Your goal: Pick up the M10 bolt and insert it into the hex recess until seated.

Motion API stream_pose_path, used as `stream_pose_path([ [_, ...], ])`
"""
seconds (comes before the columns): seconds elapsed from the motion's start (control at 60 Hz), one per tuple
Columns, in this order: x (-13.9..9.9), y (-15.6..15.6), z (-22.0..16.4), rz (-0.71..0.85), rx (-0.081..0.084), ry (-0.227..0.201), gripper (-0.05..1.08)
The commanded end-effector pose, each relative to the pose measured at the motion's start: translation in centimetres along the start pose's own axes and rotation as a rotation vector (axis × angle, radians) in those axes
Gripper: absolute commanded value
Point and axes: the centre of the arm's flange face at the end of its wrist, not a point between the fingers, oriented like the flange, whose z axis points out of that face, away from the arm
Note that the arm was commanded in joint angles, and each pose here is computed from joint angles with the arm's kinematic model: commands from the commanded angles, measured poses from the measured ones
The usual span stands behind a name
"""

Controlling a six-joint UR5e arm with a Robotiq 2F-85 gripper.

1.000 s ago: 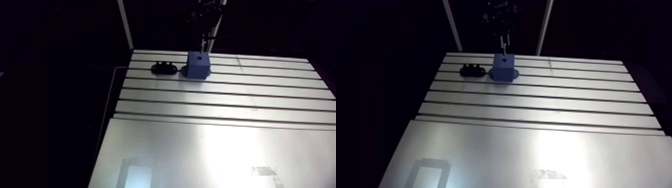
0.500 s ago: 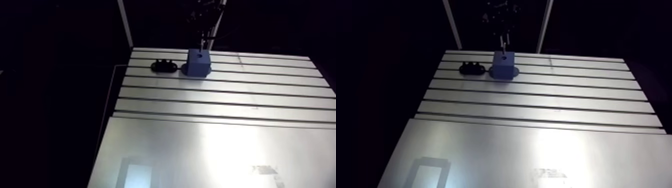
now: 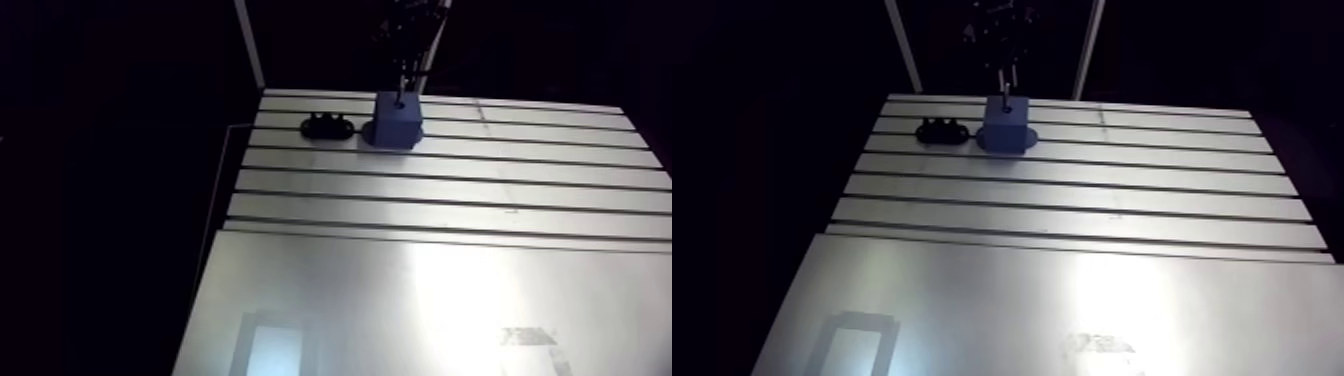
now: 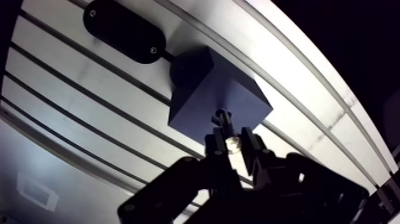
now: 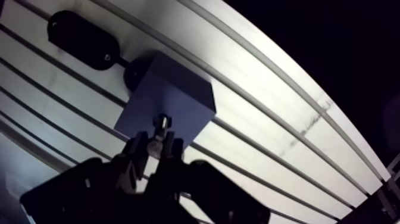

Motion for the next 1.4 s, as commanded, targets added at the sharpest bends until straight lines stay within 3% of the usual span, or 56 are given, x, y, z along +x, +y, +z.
stream_pose_path([
  [0.017, 0.0, 0.2, 0.0, 0.002, 0.003, 0.003, 1.06],
  [1.4, 0.1, 0.1, 1.2, 0.0, 0.015, -0.015, 1.06],
])
